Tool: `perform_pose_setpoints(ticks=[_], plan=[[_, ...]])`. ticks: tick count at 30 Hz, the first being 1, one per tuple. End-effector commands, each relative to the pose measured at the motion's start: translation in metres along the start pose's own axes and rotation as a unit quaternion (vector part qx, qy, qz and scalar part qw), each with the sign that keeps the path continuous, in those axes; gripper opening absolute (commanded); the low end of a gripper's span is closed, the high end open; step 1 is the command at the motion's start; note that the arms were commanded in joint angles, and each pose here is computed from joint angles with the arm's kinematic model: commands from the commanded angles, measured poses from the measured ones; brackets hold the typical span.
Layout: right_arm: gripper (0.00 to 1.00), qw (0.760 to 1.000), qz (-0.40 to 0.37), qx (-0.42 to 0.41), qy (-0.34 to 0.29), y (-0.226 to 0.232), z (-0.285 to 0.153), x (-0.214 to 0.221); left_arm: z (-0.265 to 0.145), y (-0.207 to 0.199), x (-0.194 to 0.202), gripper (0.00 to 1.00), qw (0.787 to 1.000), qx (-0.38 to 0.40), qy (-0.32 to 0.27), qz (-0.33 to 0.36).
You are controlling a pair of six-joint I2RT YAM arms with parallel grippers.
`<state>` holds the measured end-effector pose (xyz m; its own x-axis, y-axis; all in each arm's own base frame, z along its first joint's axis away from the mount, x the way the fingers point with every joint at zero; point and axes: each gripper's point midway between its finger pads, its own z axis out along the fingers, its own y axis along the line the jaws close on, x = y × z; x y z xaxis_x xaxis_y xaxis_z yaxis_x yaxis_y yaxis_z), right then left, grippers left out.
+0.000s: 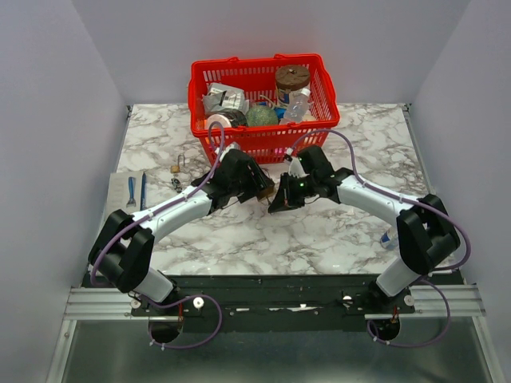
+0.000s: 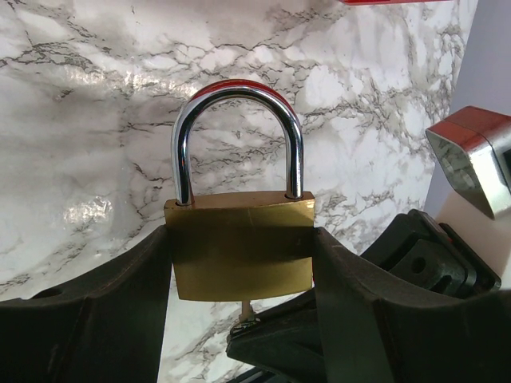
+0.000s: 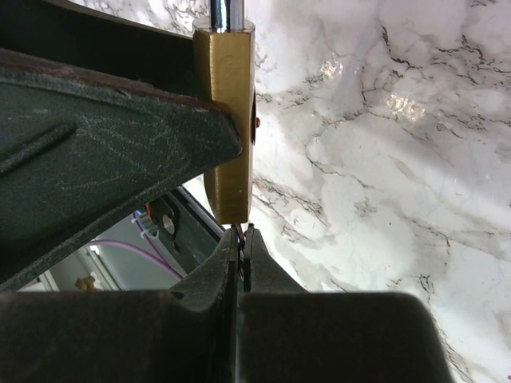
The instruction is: Unlock with the key
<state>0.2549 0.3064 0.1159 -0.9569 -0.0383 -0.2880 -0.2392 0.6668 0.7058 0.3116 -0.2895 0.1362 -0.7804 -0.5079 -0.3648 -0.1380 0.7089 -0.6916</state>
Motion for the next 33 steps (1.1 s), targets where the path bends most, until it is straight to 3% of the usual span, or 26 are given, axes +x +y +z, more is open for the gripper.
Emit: perform_pose_setpoints(ticks=[1, 33], plan=[[0.01, 0.992, -0.051, -0.024, -0.117, 0.022, -0.011, -0.054, -0.021, -0.038, 0.022, 0.0, 0.997, 0.062, 0.045, 0.005], [0.01, 0.978, -0.071, -0.008, -0.195, 0.026, -0.026, -0.081, -0.023, -0.038, 0.027, 0.0, 0.997, 0.063, 0.05, 0.003]])
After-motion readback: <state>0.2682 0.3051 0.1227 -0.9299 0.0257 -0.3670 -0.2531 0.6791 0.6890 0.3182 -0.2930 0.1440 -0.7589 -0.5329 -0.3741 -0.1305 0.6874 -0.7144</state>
